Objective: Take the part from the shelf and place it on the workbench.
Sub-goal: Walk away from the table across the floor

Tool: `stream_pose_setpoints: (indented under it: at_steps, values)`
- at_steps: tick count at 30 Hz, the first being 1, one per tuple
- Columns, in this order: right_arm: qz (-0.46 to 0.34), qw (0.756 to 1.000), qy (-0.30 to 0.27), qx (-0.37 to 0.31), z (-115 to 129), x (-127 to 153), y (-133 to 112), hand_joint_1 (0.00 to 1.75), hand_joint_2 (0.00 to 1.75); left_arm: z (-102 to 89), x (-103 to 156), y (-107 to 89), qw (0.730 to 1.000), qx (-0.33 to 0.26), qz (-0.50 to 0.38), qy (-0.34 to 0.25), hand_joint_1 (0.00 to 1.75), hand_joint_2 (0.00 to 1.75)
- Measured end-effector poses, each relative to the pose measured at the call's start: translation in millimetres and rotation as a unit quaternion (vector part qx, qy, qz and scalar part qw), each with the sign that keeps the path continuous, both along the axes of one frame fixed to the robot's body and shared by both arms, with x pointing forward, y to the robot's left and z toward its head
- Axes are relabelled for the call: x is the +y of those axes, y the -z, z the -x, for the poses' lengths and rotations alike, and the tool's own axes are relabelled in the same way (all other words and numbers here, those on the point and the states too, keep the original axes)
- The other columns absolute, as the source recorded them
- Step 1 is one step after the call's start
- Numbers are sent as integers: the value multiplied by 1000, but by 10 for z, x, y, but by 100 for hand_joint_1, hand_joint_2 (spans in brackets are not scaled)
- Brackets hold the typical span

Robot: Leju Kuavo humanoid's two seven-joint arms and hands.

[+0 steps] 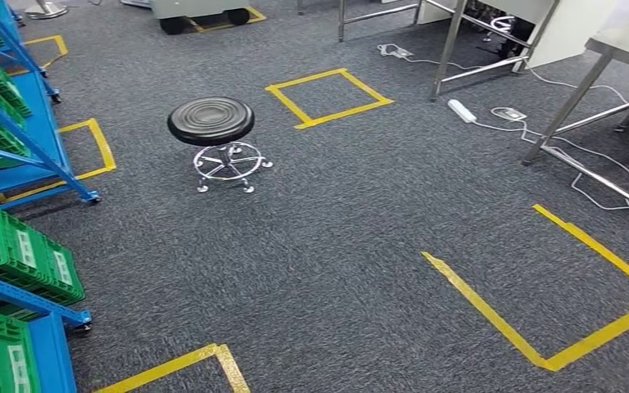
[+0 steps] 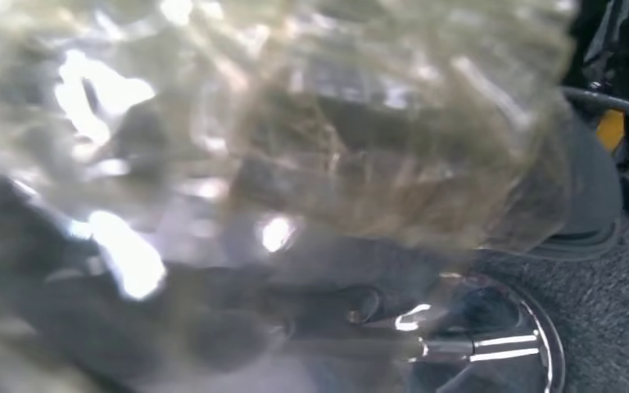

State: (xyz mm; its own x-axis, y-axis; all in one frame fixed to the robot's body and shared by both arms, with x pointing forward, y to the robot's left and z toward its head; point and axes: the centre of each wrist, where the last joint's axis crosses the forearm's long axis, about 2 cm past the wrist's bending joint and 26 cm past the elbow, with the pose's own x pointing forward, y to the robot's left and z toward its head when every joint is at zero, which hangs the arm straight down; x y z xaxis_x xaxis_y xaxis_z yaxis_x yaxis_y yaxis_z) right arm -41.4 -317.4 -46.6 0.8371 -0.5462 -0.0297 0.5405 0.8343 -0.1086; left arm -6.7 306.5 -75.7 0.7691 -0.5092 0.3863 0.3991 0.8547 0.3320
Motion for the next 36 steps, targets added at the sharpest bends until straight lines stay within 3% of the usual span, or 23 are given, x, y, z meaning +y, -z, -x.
stream_pose_setpoints:
  at_steps: [36]
  values:
    - [3,1000,0,-7,-48,-6,4,0,0,-33,10,27,1000,-1,5,-10,0,0]
